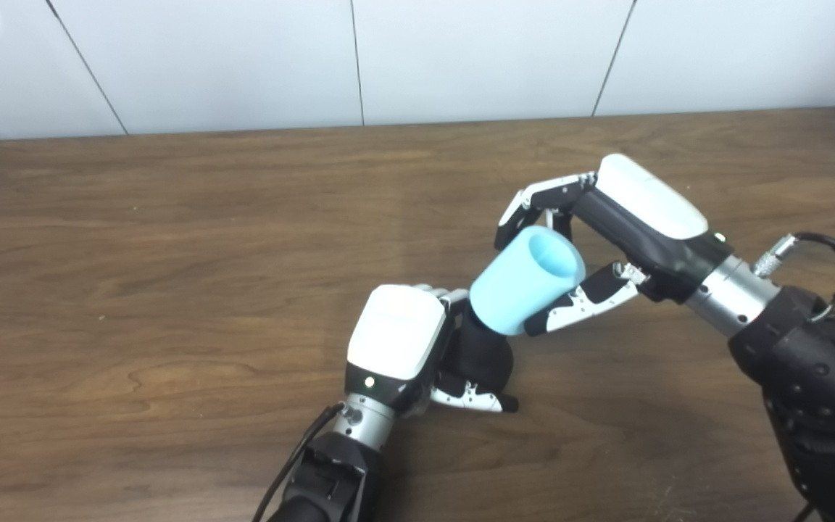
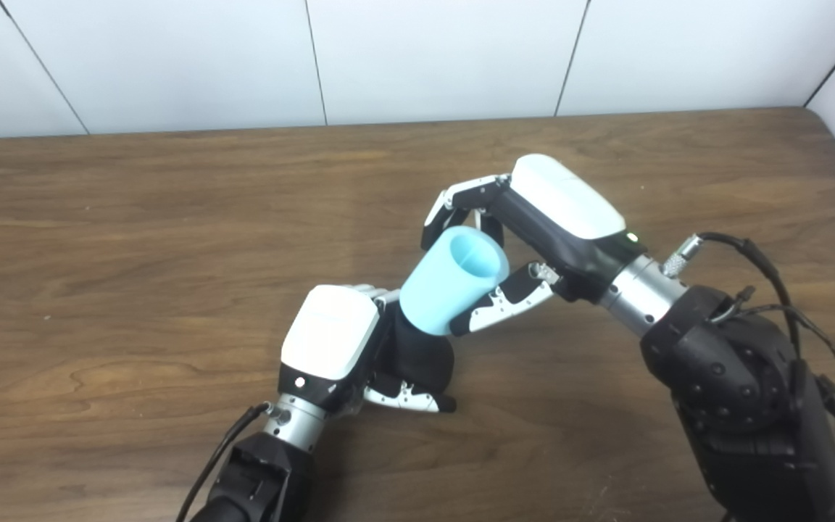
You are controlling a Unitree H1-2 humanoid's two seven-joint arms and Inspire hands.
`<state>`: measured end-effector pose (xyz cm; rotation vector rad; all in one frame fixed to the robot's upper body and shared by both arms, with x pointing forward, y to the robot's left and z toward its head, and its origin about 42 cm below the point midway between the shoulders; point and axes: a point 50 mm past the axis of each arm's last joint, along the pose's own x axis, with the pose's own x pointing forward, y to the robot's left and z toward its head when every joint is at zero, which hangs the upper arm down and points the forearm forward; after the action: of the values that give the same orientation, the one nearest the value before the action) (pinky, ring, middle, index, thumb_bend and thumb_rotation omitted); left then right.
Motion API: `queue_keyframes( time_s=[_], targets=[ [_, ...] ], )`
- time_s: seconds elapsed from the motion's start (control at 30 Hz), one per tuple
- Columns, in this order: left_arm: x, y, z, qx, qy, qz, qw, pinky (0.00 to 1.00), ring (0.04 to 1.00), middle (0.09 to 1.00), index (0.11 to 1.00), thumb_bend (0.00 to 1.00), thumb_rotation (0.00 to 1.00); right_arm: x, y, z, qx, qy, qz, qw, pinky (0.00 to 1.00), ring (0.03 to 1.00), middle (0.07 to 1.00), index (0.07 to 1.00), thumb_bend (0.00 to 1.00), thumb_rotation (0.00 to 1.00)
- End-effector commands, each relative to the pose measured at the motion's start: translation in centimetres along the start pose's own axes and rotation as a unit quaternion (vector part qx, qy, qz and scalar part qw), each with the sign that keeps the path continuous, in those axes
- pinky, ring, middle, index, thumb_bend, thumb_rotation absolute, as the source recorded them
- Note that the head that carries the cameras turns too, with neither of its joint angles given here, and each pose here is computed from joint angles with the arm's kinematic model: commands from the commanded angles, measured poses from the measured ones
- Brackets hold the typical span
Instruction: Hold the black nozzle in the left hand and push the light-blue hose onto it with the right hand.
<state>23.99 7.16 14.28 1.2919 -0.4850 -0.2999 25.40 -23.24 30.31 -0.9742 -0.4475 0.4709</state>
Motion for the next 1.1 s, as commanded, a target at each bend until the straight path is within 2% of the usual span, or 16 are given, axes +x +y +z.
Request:
queue_keyframes(
  time_s=[0.0,0.13,0.33,0.63,1.07],
  targets=[
    [-0.4,-0.6,0.4,0.001,0.001,-0.020,1.000,0.43,0.498,0.406,0.499,0.52,0.00,0.0,-0.9,0.7,-0.014,-0.021,-0.025,0.999,0.32,0.364,0.492,0.517,0.51,0.00],
    [-0.5,-0.5,0.5,0.001,0.000,-0.022,1.000,0.43,0.505,0.411,0.499,0.52,0.00,-0.1,-0.9,0.6,-0.013,-0.019,-0.025,0.999,0.32,0.367,0.500,0.510,0.51,0.00],
    [-0.5,-0.5,0.5,0.000,0.000,-0.019,1.000,0.43,0.501,0.411,0.500,0.52,0.00,-0.2,-0.8,0.7,-0.008,-0.010,-0.019,1.000,0.28,0.348,0.464,0.542,0.51,0.00],
    [-0.4,-0.5,0.6,0.003,0.001,-0.020,1.000,0.43,0.503,0.408,0.500,0.52,0.00,-0.3,-0.5,1.0,-0.002,0.000,-0.015,1.000,0.29,0.351,0.481,0.543,0.51,0.00],
    [-0.3,-0.4,0.8,0.005,0.001,-0.018,1.000,0.42,0.486,0.402,0.500,0.52,0.00,-0.1,0.6,1.5,-0.006,-0.012,0.008,1.000,0.40,0.392,0.523,0.488,0.52,0.00]
  ],
)
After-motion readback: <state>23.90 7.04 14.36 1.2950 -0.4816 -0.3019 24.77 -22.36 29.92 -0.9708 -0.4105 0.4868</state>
